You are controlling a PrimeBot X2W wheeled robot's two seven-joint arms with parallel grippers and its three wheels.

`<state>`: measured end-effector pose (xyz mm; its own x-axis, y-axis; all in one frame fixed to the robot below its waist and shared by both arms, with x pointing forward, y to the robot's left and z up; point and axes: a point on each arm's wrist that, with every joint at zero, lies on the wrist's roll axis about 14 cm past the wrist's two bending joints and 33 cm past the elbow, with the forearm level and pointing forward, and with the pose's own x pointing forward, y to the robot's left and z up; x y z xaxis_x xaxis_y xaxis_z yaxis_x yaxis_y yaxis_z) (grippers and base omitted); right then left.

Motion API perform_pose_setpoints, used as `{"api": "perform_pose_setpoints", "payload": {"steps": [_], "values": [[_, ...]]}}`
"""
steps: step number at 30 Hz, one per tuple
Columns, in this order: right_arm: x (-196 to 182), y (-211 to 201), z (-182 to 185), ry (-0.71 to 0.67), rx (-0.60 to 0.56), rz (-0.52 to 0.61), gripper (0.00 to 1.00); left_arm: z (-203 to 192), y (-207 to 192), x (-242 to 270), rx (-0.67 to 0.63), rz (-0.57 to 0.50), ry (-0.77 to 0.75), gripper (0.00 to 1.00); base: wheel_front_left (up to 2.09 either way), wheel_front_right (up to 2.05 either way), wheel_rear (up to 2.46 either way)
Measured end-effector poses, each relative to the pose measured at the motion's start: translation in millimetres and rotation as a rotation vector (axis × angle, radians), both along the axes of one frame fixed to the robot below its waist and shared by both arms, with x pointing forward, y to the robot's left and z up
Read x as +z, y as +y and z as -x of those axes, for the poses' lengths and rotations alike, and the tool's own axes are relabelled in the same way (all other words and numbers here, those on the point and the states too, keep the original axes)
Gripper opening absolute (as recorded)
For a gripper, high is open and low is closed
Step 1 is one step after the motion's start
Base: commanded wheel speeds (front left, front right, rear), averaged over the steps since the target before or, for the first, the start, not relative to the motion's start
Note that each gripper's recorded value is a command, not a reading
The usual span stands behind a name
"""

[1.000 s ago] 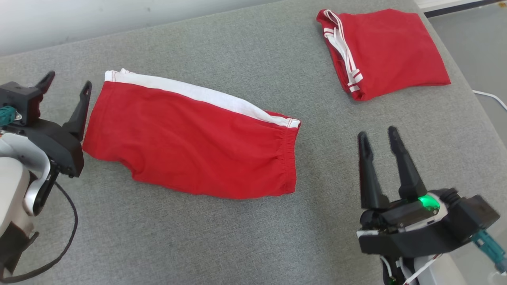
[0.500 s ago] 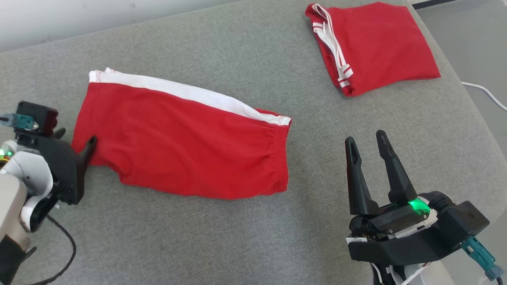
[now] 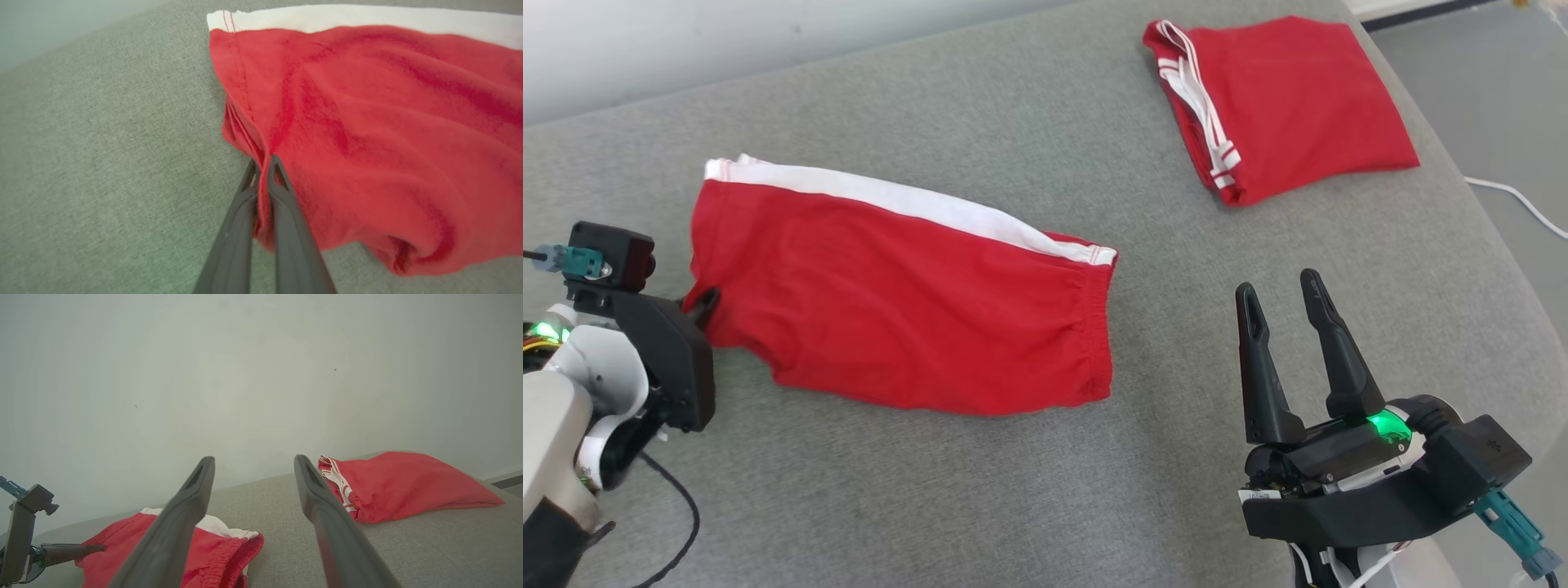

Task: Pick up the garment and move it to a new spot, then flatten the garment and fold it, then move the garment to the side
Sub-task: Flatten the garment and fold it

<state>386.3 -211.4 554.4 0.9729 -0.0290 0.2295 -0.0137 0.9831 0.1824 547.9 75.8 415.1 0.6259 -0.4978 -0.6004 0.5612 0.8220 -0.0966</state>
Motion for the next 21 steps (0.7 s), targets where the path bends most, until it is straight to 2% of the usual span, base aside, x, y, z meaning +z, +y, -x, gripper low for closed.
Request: {"api": "perform_pose_setpoints", "payload": {"steps": [9, 21], "values": [[5.6, 6.9, 2.3, -0.020, 0.028, -0.001, 1.00, 13.2, 5.8, 38.0, 0.063, 0.106, -0.158, 0.00, 0.00, 0.00, 0.00], [-5.6, 18.2, 9.8, 0.006, 0.060, -0.035, 1.00, 85.1, 37.2, 43.9, 0.227, 0.207, -0.224, 0.00, 0.00, 0.00, 0.00]]}}
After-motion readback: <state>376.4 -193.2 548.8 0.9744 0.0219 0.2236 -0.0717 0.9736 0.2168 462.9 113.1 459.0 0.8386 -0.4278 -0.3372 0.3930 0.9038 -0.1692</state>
